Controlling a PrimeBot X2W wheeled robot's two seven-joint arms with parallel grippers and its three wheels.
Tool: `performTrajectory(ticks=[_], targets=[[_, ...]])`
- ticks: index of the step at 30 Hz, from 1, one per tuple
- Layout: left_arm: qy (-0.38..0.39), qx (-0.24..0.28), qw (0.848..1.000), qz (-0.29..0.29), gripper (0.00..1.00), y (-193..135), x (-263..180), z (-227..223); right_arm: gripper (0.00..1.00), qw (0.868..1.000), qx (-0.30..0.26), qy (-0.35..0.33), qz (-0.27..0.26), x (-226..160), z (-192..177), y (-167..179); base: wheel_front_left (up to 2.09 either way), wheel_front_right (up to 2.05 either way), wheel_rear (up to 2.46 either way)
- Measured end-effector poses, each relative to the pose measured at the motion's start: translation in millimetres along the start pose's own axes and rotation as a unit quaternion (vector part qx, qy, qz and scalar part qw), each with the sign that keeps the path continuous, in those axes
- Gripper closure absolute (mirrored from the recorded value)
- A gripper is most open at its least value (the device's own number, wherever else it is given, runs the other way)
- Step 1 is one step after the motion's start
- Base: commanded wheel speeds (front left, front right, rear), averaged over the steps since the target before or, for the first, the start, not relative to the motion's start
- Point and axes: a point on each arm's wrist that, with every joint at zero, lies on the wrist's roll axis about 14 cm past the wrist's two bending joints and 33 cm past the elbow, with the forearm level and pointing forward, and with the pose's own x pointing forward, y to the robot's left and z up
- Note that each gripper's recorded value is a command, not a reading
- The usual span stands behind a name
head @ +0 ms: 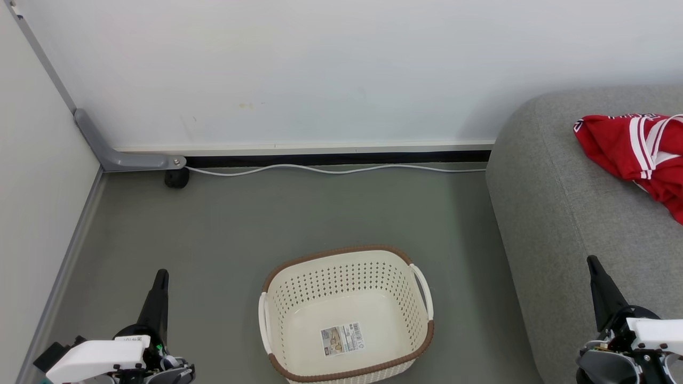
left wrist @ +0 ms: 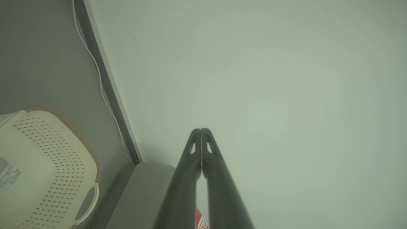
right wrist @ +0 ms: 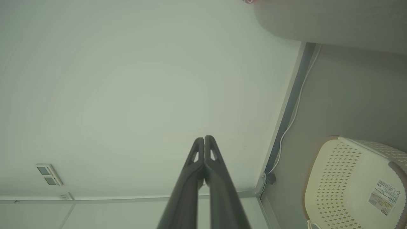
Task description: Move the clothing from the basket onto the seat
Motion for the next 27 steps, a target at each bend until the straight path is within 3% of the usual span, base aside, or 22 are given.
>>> performTrajectory(ticks=[27], targets=[[0.000,0.000,1.000,0.000,1.00,-0.1,0.0,0.0,1.00,1.000,0.000,0.000,0.000,0.0,0.0,0.1,0.00,0.00,0.00]])
